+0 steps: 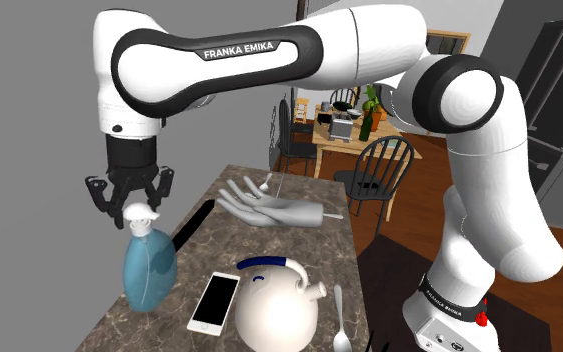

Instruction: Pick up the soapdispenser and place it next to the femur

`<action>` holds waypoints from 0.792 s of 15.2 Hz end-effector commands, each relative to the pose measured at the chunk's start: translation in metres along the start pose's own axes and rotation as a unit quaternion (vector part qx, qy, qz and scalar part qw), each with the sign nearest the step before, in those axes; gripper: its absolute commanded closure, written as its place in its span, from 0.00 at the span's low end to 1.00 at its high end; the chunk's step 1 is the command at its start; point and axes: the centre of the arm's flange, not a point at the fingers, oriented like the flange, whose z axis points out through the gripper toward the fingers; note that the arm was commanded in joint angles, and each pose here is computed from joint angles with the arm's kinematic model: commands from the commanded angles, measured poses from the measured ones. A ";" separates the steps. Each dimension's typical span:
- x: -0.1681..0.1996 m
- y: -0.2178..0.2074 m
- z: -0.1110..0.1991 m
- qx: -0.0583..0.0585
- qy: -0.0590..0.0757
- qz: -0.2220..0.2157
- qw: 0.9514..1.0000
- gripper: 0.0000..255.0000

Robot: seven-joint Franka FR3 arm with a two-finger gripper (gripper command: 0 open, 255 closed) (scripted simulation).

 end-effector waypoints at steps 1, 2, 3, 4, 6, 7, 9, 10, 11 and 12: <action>0.000 0.002 0.009 0.000 0.000 0.000 1.000 1.00; 0.000 0.002 0.009 0.000 0.000 0.000 1.000 1.00; 0.000 0.002 0.009 0.000 0.000 0.000 1.000 1.00; 0.000 0.002 0.009 0.000 0.000 0.000 1.000 1.00; 0.000 0.002 0.009 0.000 0.000 0.000 1.000 1.00; 0.000 0.002 0.009 0.000 0.000 0.000 1.000 1.00; 0.000 0.002 0.009 0.000 0.000 0.000 1.000 1.00; -0.001 0.002 0.009 0.000 0.000 0.000 1.000 0.00; 0.000 0.001 0.009 0.000 0.000 0.000 1.000 0.00; 0.000 0.001 0.009 0.000 0.000 0.000 1.000 0.00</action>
